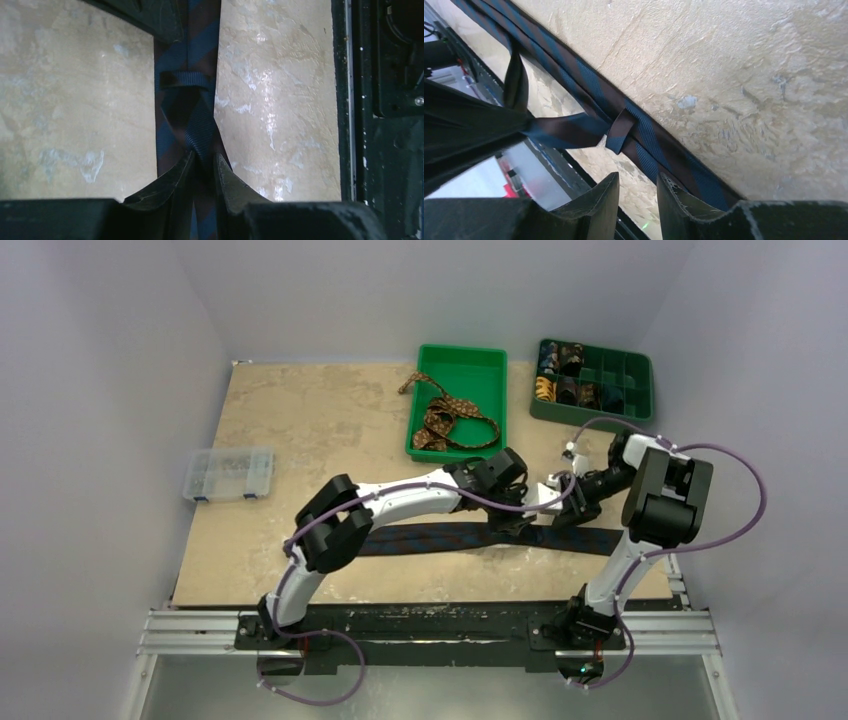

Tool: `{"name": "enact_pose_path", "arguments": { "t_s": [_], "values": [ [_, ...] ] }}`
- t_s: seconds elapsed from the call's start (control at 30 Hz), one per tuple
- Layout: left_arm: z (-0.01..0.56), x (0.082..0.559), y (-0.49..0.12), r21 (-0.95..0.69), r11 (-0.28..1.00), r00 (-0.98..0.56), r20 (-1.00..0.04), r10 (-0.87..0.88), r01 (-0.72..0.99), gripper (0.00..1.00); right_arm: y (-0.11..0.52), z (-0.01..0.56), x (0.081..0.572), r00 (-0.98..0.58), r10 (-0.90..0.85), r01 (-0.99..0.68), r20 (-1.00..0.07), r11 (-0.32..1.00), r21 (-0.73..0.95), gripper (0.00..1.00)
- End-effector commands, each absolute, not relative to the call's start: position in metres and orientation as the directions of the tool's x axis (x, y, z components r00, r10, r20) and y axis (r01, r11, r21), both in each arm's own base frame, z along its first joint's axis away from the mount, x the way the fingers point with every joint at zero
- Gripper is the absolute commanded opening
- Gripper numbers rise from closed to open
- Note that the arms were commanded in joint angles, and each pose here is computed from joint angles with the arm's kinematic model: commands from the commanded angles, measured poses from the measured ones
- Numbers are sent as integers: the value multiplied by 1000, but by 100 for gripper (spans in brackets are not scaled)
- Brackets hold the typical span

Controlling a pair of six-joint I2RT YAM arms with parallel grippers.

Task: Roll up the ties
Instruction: Flatten out the tie at the center of the board.

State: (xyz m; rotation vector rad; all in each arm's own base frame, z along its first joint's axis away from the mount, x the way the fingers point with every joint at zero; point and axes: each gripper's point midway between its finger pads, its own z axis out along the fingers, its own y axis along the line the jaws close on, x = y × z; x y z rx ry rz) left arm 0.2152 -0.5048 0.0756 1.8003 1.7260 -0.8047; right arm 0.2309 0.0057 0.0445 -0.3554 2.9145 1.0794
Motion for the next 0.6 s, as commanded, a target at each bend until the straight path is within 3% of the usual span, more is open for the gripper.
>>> {"name": "enact_pose_path", "arguments": {
  "t_s": [0.0, 0.13, 0.23, 0.4, 0.43, 0.53, 0.57],
  "values": [
    [110, 226, -486, -75, 19, -70, -775, 629, 997, 19, 12, 42, 241, -983, -168, -175, -79, 696, 696, 33],
    [105, 232, -468, -151, 91, -174, -757, 630, 984, 19, 19, 35, 244, -988, -146, -141, -58, 665, 733, 33],
    [96, 230, -464, -150, 75, -163, -747, 645, 986, 18, 21, 33, 242, -988, -145, -137, -54, 654, 744, 33],
    [93, 224, -470, -140, 5, -109, -748, 654, 990, 6, 17, 36, 241, -985, -161, -151, -58, 666, 731, 33],
    [91, 221, -471, -121, -7, -86, -744, 663, 993, 8, 16, 36, 241, -984, -168, -157, -57, 671, 724, 32],
    [89, 221, -474, -64, -3, -46, -753, 656, 998, 34, 10, 38, 238, -981, -183, -177, -67, 693, 699, 32],
    [91, 222, -477, -63, 1, -49, -764, 643, 998, 36, 9, 39, 237, -980, -186, -183, -72, 698, 693, 32]
  ]
}}
